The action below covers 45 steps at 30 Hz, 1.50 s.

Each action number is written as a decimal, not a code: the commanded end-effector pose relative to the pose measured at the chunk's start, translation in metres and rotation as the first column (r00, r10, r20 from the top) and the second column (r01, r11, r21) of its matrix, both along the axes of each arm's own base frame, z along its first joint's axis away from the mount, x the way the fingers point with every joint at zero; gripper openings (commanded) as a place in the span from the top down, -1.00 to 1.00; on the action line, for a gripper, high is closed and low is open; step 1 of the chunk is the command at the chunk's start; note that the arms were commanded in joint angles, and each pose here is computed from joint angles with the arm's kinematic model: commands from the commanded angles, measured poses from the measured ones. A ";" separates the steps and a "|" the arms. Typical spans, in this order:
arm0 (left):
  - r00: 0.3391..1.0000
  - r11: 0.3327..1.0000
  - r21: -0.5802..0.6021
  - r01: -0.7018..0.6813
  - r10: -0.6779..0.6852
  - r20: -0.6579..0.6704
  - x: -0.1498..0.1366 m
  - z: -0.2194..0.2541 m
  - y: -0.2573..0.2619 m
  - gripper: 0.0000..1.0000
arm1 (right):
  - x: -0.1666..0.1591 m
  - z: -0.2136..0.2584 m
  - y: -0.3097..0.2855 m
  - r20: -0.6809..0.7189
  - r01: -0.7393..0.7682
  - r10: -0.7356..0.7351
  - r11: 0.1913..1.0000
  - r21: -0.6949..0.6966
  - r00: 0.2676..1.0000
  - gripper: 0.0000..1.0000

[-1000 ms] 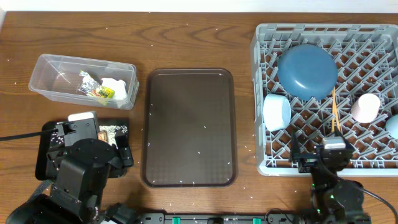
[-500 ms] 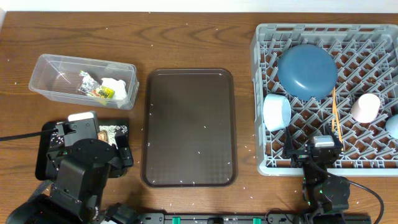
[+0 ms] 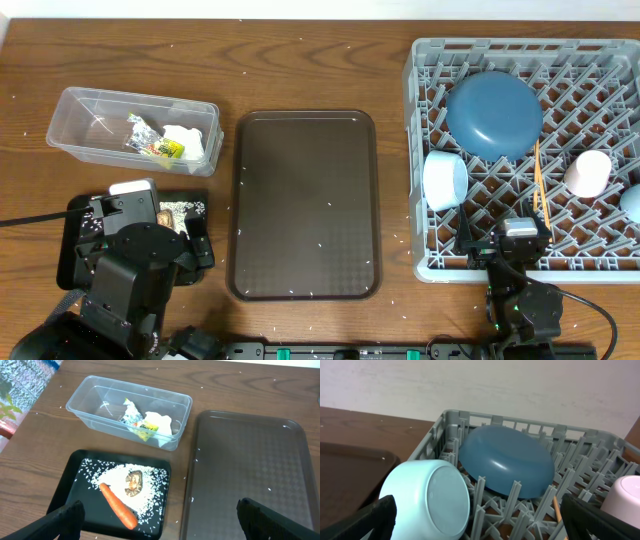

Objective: Sort waste into correct bins and load items into the dishwasher rack

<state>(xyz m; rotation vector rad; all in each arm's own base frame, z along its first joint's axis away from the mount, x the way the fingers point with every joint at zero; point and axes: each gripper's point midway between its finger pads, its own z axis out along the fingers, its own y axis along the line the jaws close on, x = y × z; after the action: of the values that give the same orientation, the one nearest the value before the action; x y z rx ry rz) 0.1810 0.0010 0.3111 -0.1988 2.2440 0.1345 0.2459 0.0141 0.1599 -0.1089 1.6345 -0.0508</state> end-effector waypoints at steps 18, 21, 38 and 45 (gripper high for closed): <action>0.991 0.994 -0.022 -0.110 0.111 0.072 -0.005 0.010 0.022 -0.96 | 0.000 -0.001 0.000 0.001 0.000 0.000 1.000 0.004 1.000 -0.98; 0.969 0.982 -0.081 -0.171 0.183 0.166 -0.001 0.016 0.033 -0.96 | 0.000 -0.001 0.000 0.001 0.000 0.000 1.000 0.004 1.000 -0.99; 0.851 0.997 -0.054 0.047 -0.011 0.526 0.013 -0.020 0.018 -0.96 | 0.000 -0.001 0.000 0.001 0.000 0.000 1.000 0.004 1.000 -0.98; 0.804 0.993 -0.060 0.101 -0.046 0.593 0.029 -0.065 0.009 -0.96 | 0.000 -0.001 0.000 0.001 0.000 0.000 1.000 0.004 1.000 -0.98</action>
<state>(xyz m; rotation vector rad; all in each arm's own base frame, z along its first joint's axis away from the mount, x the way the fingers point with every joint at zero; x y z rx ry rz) 0.2055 0.0162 0.2632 -0.2109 1.6248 -0.0446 0.2459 0.0142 0.1595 -0.1093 1.6349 -0.0505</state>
